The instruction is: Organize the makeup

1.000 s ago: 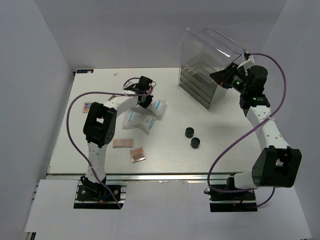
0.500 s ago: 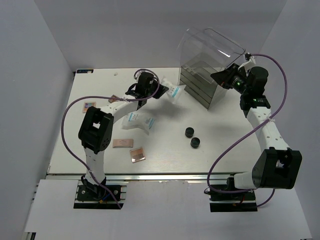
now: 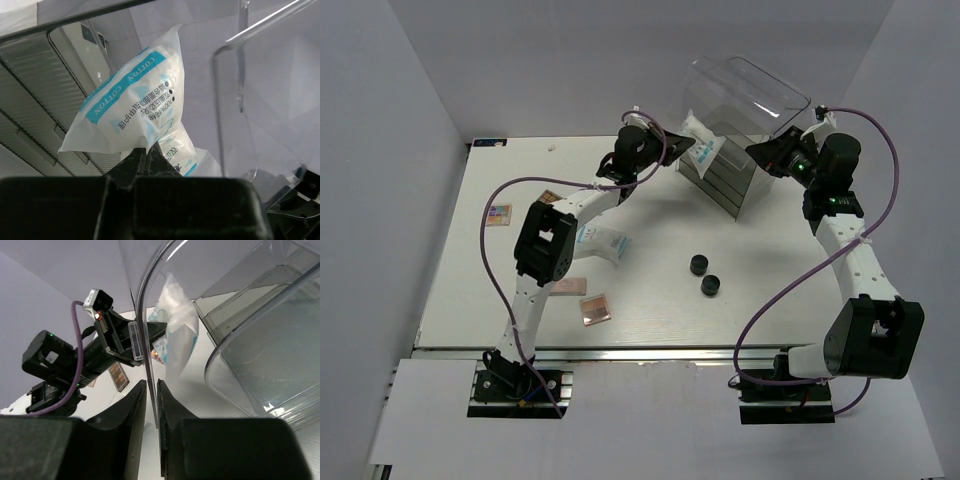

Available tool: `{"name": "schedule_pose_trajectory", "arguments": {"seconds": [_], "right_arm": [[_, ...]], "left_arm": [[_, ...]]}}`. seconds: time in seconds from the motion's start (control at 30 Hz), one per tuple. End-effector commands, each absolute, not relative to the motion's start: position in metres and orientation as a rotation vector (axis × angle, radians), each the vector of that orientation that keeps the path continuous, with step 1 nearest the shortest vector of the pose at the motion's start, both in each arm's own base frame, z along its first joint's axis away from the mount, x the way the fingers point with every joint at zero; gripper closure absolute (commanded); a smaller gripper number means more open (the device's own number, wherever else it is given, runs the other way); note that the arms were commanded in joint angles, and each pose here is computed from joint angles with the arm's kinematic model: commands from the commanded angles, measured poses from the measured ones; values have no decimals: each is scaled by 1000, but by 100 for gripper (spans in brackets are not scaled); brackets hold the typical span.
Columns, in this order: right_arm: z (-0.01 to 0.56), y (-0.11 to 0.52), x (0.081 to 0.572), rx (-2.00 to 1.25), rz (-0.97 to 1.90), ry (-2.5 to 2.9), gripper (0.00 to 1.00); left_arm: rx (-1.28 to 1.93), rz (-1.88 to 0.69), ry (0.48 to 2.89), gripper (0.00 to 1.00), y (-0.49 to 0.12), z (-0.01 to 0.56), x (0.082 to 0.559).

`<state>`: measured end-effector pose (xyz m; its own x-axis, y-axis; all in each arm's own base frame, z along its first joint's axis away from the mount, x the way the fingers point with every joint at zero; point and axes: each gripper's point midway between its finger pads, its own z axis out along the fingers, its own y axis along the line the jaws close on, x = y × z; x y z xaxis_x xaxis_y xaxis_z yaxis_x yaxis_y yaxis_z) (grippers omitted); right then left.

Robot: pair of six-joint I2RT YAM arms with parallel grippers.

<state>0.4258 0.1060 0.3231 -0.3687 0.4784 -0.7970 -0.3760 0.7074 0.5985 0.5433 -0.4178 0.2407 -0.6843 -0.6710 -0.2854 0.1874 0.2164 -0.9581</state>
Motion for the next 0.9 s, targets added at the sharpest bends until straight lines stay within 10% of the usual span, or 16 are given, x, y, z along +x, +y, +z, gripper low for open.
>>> {"name": "schedule_pose_trajectory", "arguments": {"seconds": [0.0, 0.6, 0.87], "right_arm": [[368, 109, 416, -7, 890, 1593, 80], [371, 110, 414, 10, 916, 1586, 80], [372, 110, 414, 13, 919, 1586, 80]], "left_arm": [[-361, -1626, 1716, 100, -428, 277, 537], [-538, -1772, 1542, 87, -466, 270, 560], [-592, -1758, 1534, 39, -474, 266, 564]]}}
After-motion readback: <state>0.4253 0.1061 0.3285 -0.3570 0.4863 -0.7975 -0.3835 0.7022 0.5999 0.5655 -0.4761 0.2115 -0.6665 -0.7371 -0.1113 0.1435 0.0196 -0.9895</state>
